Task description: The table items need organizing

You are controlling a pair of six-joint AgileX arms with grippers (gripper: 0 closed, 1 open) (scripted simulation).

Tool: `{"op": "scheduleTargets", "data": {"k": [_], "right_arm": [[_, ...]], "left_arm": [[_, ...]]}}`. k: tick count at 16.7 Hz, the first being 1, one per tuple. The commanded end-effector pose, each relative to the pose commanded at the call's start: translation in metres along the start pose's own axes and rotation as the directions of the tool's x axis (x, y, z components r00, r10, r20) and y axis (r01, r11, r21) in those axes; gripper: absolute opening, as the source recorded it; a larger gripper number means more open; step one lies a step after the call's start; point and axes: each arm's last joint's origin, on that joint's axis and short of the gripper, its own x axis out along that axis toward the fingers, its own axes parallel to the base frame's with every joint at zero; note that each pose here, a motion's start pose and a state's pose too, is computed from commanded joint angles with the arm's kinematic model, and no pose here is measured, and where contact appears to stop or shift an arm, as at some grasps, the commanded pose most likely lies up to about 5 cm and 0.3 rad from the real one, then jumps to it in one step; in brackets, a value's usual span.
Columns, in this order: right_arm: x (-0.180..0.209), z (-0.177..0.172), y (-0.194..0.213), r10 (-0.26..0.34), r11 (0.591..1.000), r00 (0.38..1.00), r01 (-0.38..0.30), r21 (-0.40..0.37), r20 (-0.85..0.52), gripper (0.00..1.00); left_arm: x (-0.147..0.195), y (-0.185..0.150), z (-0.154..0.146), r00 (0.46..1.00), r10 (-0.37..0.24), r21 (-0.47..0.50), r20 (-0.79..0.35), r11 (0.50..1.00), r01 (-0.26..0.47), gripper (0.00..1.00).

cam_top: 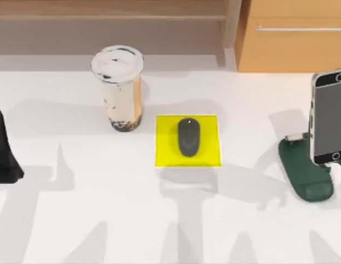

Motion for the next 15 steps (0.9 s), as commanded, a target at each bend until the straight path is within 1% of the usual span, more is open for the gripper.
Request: {"op": "scheduleTargets", "data": {"k": [3,6,8,11,13,15], "right_arm": [[0.0,0.0,0.0,0.0,1.0,1.0,0.0,0.0,0.0,1.0],[0.0,0.0,0.0,0.0,1.0,1.0,0.0,0.0,0.0,1.0],[0.0,0.0,0.0,0.0,1.0,1.0,0.0,0.0,0.0,1.0],[0.0,0.0,0.0,0.0,1.0,1.0,0.0,0.0,0.0,1.0],[0.0,0.0,0.0,0.0,1.0,1.0,0.0,0.0,0.0,1.0],[0.0,0.0,0.0,0.0,1.0,1.0,0.0,0.0,0.0,1.0]], "left_arm": [[0.023,-0.014,0.003,0.998,-0.032,0.001,-0.05,0.999,0.032,1.0],[0.051,-0.035,-0.006,0.99,-0.067,0.012,-0.124,0.998,0.069,1.0],[0.07,-0.054,-0.019,0.981,-0.087,0.027,-0.173,0.995,0.093,1.0],[0.094,-0.085,-0.046,0.968,-0.107,0.053,-0.226,0.991,0.121,1.0],[0.107,-0.106,-0.066,0.965,-0.111,0.067,-0.237,0.989,0.131,1.0],[0.118,-0.125,-0.086,0.968,-0.109,0.074,-0.226,0.989,0.129,1.0]]}}
